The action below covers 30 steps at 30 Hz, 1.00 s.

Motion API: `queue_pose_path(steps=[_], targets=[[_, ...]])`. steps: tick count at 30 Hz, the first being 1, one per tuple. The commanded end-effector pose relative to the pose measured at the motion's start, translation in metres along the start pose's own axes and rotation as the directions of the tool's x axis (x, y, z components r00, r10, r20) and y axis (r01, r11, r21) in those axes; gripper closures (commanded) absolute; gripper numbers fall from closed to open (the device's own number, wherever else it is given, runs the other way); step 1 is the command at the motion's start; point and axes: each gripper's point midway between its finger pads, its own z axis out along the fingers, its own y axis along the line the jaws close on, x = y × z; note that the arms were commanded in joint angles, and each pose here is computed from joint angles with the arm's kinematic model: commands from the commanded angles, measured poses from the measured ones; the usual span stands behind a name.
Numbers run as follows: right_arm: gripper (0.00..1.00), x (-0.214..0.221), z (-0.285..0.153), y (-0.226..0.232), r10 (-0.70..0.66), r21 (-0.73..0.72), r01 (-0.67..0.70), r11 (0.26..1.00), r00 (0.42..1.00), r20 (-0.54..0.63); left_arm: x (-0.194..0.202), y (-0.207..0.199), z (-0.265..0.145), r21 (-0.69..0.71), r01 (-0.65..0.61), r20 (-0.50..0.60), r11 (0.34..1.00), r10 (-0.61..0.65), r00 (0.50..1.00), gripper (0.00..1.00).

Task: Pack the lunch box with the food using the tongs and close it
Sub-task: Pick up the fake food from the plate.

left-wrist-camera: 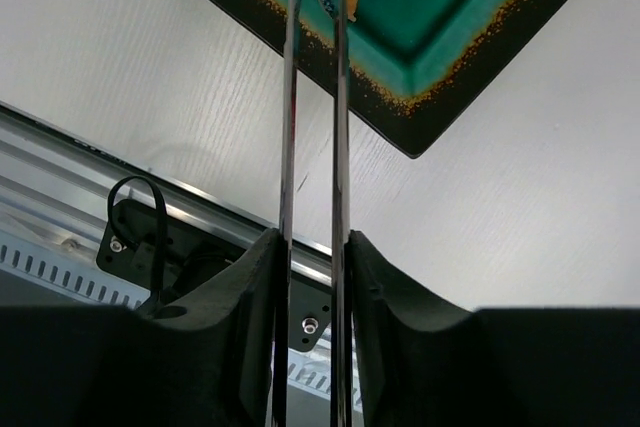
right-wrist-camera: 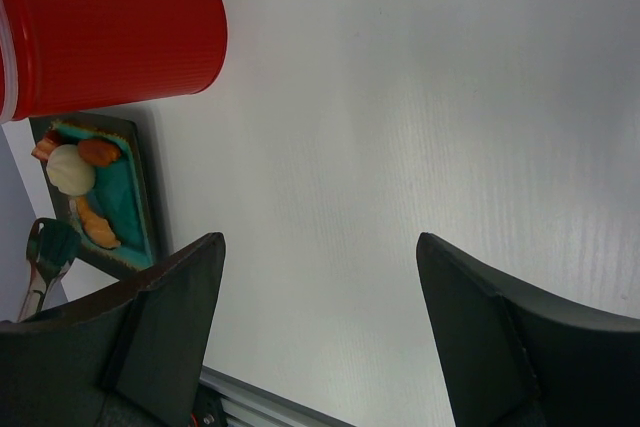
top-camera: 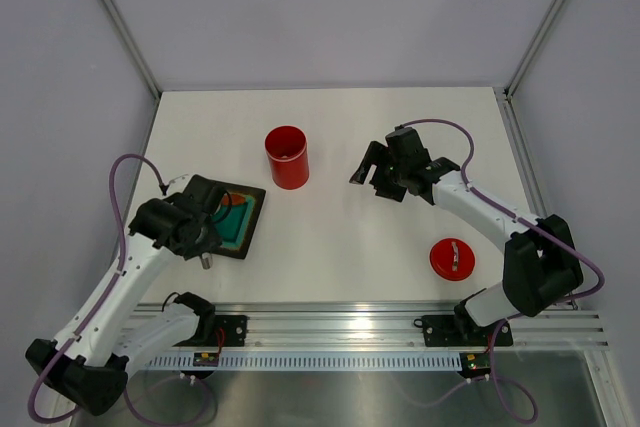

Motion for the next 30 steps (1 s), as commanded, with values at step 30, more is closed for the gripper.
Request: queue_pose_path(steps=[30], targets=[[0.15, -0.012, 0.001, 0.009, -0.004, -0.029, 0.005, 1.0, 1.0, 0.028, 0.022, 0.011, 0.014, -0.079, -0.083, -0.11, 0.993, 0.074, 0.991, 0.51]])
